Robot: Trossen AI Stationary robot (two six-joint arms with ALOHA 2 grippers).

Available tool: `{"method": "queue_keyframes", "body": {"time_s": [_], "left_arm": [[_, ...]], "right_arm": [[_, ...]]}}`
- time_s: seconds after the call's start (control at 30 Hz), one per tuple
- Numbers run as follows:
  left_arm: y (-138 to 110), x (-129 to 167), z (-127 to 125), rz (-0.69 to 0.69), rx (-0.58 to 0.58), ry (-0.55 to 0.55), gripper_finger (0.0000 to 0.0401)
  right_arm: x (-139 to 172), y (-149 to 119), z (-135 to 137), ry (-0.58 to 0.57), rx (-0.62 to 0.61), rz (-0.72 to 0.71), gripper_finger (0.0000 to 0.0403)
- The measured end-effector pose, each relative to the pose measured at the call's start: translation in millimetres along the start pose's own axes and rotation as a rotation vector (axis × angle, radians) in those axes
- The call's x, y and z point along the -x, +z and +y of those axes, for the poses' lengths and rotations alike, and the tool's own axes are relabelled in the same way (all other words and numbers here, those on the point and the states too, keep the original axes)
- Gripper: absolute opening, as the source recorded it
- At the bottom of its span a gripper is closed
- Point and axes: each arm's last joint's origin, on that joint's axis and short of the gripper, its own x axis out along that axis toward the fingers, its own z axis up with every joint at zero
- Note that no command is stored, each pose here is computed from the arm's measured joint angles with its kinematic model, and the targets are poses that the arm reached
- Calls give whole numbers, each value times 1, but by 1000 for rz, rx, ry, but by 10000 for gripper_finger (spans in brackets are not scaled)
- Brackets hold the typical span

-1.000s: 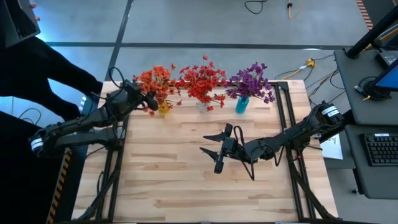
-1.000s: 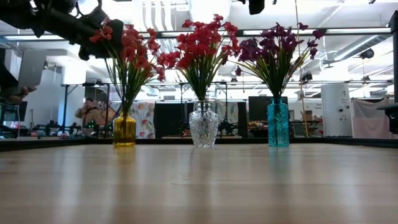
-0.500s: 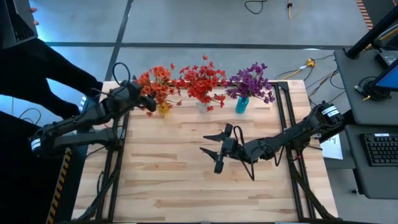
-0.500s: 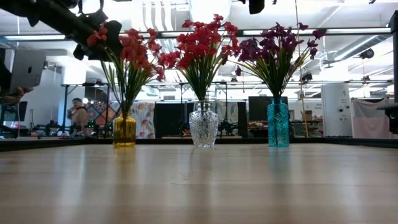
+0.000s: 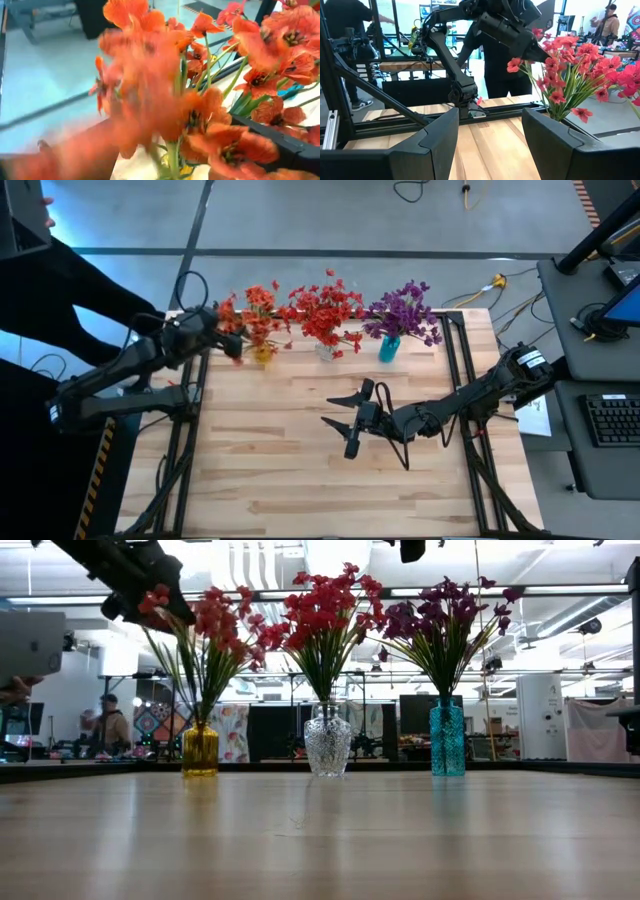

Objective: Sort flowers into vase by color
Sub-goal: Put the orange flowers into the yellow vase

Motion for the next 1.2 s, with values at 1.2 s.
{"method": "queue_keyframes", "body": {"time_s": [1.2], "left_arm": [[47,92,12,-151,192,-504,334]], "right_arm": [[28,23,4,63,203,14,210]]}}
